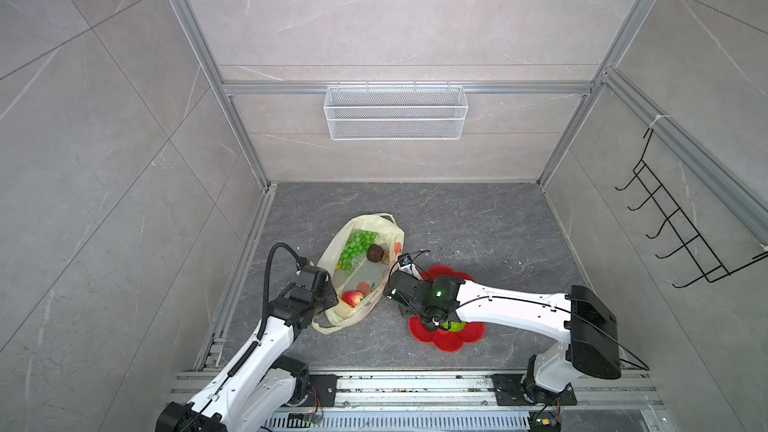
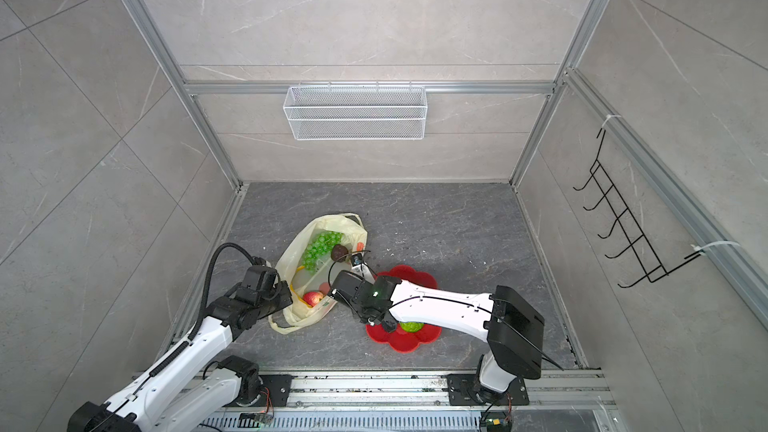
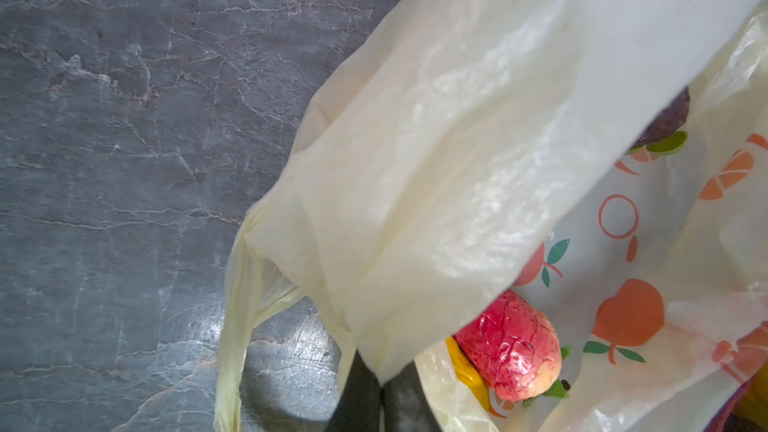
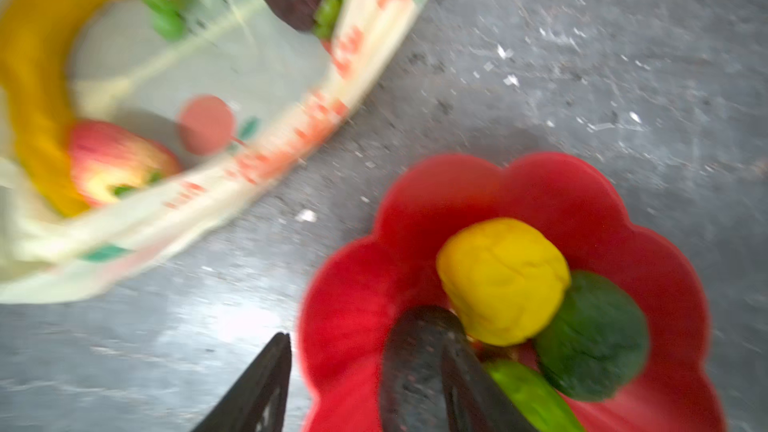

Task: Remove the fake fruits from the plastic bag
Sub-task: 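Move the right gripper back into the bag toward the dark brown fruit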

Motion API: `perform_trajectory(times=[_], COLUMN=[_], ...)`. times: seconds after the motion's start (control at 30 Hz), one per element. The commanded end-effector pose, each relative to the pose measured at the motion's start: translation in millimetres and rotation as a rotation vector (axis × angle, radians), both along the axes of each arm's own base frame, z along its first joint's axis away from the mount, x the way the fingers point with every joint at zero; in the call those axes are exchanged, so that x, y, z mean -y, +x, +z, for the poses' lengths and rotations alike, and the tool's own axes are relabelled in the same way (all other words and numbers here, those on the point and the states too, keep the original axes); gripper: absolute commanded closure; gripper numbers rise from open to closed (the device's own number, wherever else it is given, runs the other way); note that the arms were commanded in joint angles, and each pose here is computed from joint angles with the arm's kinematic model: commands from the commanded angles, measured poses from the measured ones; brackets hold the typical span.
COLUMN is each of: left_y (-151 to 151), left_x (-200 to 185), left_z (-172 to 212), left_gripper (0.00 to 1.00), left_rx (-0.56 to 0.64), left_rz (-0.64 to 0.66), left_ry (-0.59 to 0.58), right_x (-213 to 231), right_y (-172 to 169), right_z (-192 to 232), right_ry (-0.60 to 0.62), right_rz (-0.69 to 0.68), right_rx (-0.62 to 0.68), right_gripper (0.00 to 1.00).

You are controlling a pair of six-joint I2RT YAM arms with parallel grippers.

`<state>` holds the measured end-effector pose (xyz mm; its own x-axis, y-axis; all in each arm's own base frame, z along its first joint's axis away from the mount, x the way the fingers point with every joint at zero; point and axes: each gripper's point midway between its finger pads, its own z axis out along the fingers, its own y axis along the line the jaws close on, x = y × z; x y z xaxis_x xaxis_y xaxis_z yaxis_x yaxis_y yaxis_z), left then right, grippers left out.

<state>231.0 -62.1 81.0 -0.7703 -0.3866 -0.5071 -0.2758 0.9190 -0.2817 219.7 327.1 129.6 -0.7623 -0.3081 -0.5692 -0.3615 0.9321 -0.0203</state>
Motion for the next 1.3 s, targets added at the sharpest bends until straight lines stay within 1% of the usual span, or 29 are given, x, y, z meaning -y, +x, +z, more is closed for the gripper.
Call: perform_trajectory(times=[0.0,0.1,0.23,0.33,0.5,0.67,0.83,1.07,1.27], left_y=[-5.6,-9.0,-13.2,-16.4,-20.0,-18.7,-19.3,-23.2,-24.4], left_x=[-4.1,-1.0,3.5,5.7,6.7,1.6,1.3,1.2,0.5], left_z=[-1.9,-4.5,-10.8,-15.7,-20.0,-14.1,-10.0,-14.0,-16.3], left_gripper=[1.00,1.00,1.00,1.00,1.00,1.00,1.00,1.00,1.00], left_rx=[-0.004,-0.016,-0.050,-0.079,-0.092,-0.069,-0.054,-0.067,-0.069], left_rz=[0.048,0.045,0.032,0.028,0.030,0.049,0.060,0.060,0.063], left_ry=[-0.015,-0.039,-0.060,-0.068,-0.080,-0.065,-0.078,-0.083,-0.082], right_x=[-36.7,-60.5,-91.7,-107.5,-120.5,-127.8,-120.4,-95.1,-85.0], right_y=[7.3,11.6,12.5,13.3,14.8,23.3,49.2,102.7,136.2], right_z=[8.8,11.4,6.3,-4.3,-23.9,-31.6,-34.4,-44.8,-51.9], right_ry=[0.094,0.138,0.195,0.199,0.183,0.189,0.181,0.203,0.210], right_rz=[0.027,0.044,0.076,0.084,0.092,0.097,0.039,-0.157,-0.260], right_rx=[0.002,-0.010,-0.057,-0.089,-0.119,-0.130,-0.107,-0.093,-0.085], right_gripper=[0.40,0.41,0.42,0.42,0.42,0.41,0.41,0.40,0.35])
